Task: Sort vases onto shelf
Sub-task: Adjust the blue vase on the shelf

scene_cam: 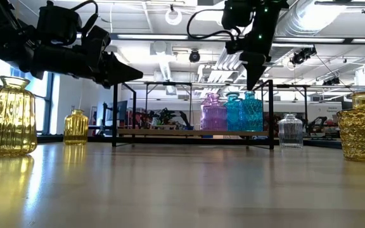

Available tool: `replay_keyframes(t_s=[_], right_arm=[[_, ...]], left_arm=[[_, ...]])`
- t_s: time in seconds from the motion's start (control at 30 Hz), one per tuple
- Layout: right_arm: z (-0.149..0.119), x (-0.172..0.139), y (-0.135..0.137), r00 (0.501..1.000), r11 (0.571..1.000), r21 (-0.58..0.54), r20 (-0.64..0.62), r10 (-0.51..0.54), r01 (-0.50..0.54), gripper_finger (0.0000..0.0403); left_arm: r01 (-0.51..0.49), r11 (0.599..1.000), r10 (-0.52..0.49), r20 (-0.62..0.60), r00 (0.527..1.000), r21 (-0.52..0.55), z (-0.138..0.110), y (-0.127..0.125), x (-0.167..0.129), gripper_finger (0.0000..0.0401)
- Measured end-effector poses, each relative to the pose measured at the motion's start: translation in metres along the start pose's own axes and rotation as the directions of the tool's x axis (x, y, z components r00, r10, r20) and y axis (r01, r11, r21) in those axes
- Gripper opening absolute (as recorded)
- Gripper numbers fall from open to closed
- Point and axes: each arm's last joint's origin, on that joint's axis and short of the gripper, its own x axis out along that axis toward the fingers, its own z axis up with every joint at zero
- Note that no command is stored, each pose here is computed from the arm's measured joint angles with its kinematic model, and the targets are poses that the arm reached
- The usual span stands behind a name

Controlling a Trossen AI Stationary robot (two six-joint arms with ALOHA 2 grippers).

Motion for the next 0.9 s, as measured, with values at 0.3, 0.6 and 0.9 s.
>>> replay_keyframes(t_s=[0.3,0.6,0.9], right_arm=[[0.001,0.000,0.000,1.000,1.000,0.002,0.008,0.009,-0.009,0.0014],[0.003,0.000,0.000,0.999,1.000,-0.008,0.032,0.000,0.000,0.0014],[-0.006,-0.013,-0.001,0.999,0.999,-0.029,0.015,0.041,-0.040,0.0014]], left_arm=[[0.000,1.000,0.000,0.000,1.000,0.000,0.000,0.000,0.000,0.0007],[0.000,1.000,0.000,0.000,1.000,0.000,0.000,0.000,0.000,0.0007],[0.000,1.000,0.000,0.000,1.000,0.000,0.000,0.000,0.000,0.0007]])
